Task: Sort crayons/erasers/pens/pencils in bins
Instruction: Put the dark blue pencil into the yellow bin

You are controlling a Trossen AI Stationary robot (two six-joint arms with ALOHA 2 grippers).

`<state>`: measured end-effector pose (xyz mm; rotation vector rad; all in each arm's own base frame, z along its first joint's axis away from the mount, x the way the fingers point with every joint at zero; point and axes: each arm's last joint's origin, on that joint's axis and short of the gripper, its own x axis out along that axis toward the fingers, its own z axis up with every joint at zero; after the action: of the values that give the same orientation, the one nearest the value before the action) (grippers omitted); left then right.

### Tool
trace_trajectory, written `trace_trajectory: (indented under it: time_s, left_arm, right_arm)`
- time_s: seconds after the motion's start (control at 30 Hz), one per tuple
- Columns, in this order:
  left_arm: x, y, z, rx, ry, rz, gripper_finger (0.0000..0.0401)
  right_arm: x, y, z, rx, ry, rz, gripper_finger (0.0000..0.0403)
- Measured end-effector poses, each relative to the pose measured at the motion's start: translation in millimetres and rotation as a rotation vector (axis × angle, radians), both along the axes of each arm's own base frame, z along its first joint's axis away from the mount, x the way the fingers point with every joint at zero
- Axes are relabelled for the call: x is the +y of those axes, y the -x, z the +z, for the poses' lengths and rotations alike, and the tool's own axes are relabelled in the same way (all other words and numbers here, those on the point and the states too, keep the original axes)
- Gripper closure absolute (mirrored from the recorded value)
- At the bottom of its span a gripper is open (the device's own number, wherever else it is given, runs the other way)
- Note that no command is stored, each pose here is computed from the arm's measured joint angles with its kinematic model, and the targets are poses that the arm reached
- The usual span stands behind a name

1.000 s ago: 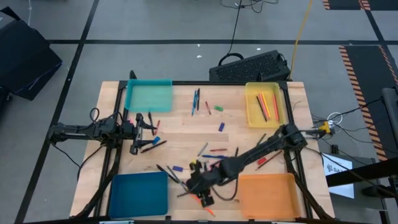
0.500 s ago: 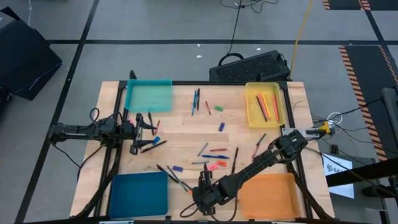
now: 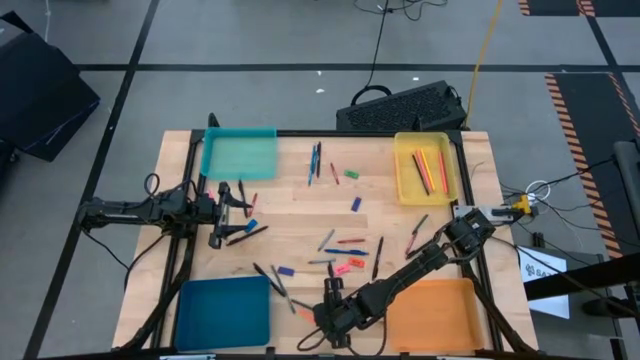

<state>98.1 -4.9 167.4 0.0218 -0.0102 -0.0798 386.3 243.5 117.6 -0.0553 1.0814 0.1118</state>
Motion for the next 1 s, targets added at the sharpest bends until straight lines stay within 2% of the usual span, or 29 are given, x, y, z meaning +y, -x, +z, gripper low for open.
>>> trace_trajectory:
  time_s: [0.27,0.67,0.87,1.0]
  left_arm:
    - [0,0,0,0.0,0.0,0.0,0.0123]
    - [0,0,0,0.0,0.0,0.0,0.0123]
    - [0,0,0,0.0,0.0,0.0,0.0123]
    - [0,0,0,0.0,0.0,0.0,0.0123]
  right_arm:
    - [-5,3,-2,0.029,0.013,0.014,0.0276]
    - [-19,14,-21,0.096,0.091,0.01,0.0384]
    - [-33,8,-18,0.089,0.105,-0.027,0.0385]
    - [-52,1,7,0.028,0.125,-0.074,0.0384]
